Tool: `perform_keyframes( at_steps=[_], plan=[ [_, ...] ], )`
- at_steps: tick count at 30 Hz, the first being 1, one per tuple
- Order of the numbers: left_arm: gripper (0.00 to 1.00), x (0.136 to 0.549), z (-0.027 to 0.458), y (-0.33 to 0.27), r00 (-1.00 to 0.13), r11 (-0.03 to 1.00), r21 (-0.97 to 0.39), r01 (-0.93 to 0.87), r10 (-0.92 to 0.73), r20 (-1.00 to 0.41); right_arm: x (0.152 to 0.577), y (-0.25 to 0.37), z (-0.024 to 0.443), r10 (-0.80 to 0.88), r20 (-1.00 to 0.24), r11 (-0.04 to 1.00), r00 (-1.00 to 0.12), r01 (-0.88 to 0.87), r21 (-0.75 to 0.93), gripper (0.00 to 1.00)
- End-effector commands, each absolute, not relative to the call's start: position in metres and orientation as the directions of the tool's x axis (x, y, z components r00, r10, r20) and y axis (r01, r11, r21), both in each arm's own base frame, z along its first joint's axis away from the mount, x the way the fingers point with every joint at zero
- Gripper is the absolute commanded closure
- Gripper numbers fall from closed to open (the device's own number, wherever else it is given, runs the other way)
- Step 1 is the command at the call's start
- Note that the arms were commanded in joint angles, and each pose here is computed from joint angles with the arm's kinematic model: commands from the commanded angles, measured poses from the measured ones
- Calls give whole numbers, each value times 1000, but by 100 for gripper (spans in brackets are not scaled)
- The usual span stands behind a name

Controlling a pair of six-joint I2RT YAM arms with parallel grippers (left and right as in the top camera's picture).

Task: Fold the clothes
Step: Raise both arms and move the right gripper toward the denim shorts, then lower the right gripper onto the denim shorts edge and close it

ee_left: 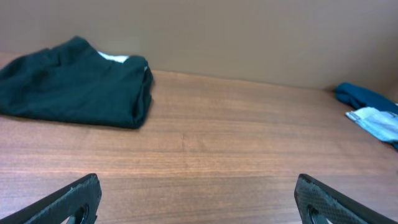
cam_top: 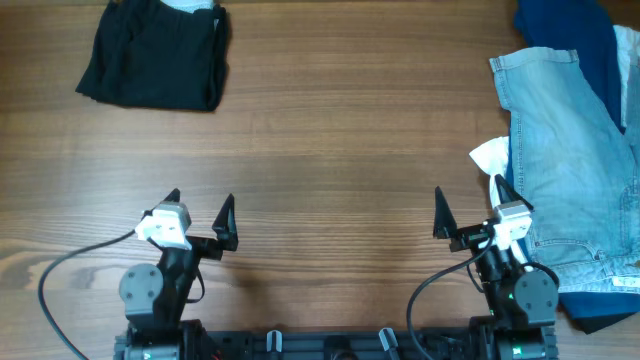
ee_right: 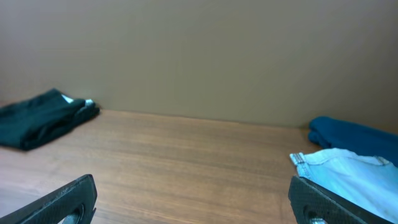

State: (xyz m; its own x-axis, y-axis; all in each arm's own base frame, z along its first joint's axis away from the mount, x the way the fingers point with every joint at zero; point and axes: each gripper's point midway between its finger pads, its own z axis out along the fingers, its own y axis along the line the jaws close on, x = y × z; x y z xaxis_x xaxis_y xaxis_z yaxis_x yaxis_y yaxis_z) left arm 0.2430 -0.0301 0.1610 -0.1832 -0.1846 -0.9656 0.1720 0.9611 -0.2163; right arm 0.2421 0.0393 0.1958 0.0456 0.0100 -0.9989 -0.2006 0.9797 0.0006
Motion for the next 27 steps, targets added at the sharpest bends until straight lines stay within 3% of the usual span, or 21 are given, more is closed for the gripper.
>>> perform_keyframes(
  at_steps=[1,8,16,20,27],
  plan=[
    [0,249,199,-32,-193,956,-230,185,-194,-962,240,33,230,85,-994,982,63,-174,73,0],
    [0,274,223,-30,-352,952,-270,142,-206,-913,255,30,258,80,-996,987,-30,-140,83,0],
    [0,309,227,-27,-633,945,-325,42,-227,-740,307,34,272,49,-940,988,-338,-122,95,0],
    [0,327,209,-26,-766,940,-342,-24,-237,-598,345,52,256,-81,-840,970,-536,-238,58,0],
    [0,343,157,-25,-858,935,-345,-85,-245,-451,395,75,204,-85,-749,937,-657,-307,163,0]
  ],
)
